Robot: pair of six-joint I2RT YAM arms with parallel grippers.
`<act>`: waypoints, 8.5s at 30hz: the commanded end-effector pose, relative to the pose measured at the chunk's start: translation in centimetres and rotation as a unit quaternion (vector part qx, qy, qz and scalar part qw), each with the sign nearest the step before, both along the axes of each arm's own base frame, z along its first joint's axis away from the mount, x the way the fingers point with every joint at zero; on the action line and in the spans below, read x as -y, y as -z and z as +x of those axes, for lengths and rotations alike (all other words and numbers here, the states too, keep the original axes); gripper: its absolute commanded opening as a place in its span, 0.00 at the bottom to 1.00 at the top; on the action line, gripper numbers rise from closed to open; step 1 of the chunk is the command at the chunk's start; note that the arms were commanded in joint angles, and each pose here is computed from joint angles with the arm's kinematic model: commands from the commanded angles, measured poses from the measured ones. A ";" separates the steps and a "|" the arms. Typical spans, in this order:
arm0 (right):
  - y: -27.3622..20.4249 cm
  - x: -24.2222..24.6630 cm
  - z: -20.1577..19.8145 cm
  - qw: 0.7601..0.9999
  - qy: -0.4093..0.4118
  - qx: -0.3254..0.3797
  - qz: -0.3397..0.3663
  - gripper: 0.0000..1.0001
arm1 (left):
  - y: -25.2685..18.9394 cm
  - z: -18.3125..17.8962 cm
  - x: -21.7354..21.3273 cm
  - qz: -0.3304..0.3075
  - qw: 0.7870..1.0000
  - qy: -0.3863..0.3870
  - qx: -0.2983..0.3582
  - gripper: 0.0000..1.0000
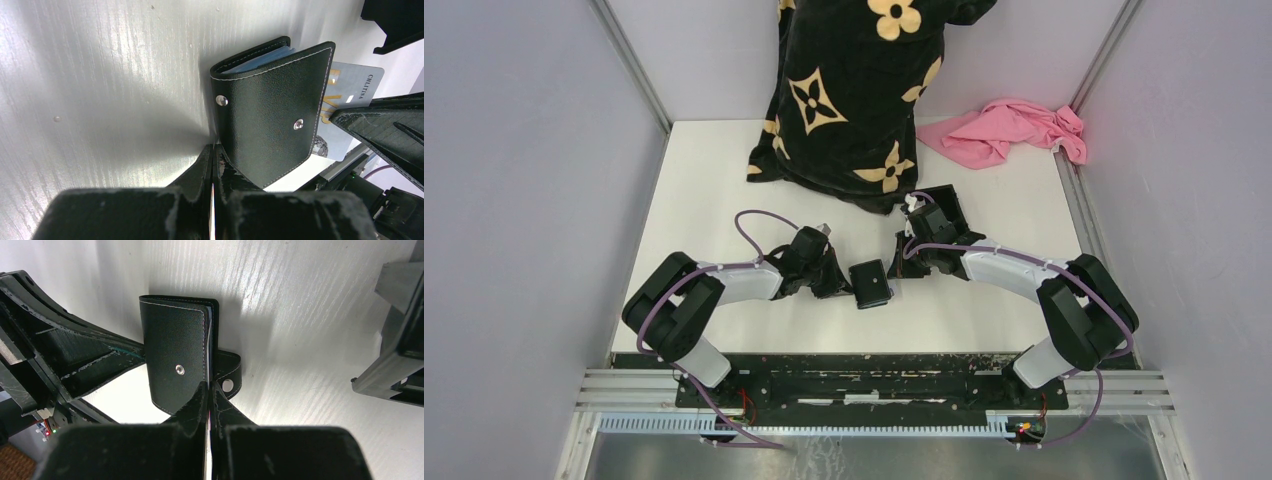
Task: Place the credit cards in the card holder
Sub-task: Open the card holder at the center of the board, then insert the credit card into the card holder.
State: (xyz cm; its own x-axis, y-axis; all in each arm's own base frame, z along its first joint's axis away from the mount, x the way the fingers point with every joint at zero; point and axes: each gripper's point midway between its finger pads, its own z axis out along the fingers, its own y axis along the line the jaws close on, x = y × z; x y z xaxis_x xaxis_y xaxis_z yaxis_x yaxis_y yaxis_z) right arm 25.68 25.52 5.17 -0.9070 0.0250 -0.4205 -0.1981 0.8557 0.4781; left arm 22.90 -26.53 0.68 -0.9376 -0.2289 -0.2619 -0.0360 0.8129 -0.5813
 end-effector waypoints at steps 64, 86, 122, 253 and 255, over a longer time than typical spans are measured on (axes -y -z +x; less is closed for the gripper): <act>-7.6 -2.9 1.4 0.996 -0.017 0.058 0.071 0.01 | 7.1 -6.1 -7.1 0.160 0.981 0.002 -0.109 0.03; -7.3 -6.5 0.1 0.995 -0.049 0.059 0.066 0.01 | 6.9 -6.6 -7.3 0.153 0.982 0.002 -0.106 0.03; -1.7 -6.3 -0.7 0.988 -0.064 0.102 -0.099 0.01 | -0.9 -7.2 -9.7 0.158 0.985 -0.034 -0.058 0.03; -1.3 -5.1 1.7 0.995 -0.023 0.028 0.090 0.01 | 1.9 -1.1 -4.0 0.181 0.982 0.015 -0.056 0.03; -0.8 -4.8 1.7 0.995 -0.021 0.023 0.091 0.01 | 1.9 -1.1 -4.1 0.183 0.981 0.016 -0.057 0.03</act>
State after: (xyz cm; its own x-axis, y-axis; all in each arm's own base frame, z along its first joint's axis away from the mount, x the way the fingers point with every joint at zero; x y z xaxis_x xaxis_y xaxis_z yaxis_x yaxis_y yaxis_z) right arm 26.36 29.53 5.13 -0.9053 0.0300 -0.4238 -0.2385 0.7896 0.5653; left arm 22.81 -25.45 1.53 -0.9611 -0.1812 -0.2083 -0.0864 0.9139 -0.3966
